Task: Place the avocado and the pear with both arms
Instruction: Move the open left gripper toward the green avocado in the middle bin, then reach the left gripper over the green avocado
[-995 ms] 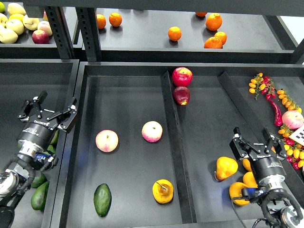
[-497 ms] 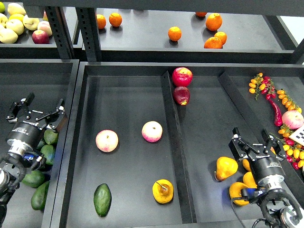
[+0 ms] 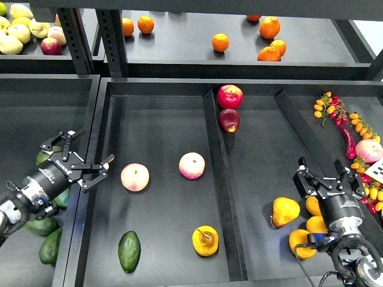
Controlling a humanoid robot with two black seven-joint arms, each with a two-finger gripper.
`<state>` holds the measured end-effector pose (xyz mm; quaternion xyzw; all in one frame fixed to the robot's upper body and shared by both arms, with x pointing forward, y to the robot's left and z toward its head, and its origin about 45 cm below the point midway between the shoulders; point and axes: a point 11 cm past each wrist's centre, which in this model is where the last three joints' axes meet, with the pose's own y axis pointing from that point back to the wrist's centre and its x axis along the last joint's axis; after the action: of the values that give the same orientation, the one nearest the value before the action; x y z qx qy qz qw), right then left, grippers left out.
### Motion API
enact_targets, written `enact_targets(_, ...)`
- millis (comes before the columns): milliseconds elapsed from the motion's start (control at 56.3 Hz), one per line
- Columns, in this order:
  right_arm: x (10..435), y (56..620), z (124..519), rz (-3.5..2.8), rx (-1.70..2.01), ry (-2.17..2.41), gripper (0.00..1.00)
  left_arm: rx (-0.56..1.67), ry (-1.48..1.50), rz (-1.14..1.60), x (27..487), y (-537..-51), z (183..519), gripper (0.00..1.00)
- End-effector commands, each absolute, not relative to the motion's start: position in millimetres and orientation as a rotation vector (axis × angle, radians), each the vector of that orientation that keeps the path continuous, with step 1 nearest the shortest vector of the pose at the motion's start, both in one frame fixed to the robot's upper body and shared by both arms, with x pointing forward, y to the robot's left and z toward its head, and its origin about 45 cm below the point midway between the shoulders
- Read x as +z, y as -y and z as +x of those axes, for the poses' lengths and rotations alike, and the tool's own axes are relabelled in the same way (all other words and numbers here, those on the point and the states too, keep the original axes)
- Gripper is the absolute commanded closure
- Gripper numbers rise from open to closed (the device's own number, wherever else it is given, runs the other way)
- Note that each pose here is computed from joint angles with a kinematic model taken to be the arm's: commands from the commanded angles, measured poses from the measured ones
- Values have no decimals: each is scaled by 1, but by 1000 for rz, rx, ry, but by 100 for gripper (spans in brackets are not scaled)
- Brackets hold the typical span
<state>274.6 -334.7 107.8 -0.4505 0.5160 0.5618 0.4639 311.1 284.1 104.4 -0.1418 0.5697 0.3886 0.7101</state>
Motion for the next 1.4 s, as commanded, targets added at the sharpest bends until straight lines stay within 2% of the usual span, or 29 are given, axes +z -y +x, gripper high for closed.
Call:
enact_targets(0,111,338,279,-1112,1369,-1270,0,821,-1189,-130,113,-279,320,0)
enact_targets(195,111,355,290,-1077,1341,-1312,0,752,-1097,127,117,-270,324,0)
enact_targets(408,115,364,302,-1065,1318,-1322,0,604,-984,410,101,-238,299,0)
enact_targets(586,118,364,306,-1073,1312,-1317,0,531,-952,519,94,-225,288,0)
enact_targets(959,122,370,307,-1067,1290,-1316,0,375,-983,600,68,-172,256,0)
enact_targets(1385,131,369,317,-1088,1276,-1297,0,344,-1047,574,45,-121,252,0)
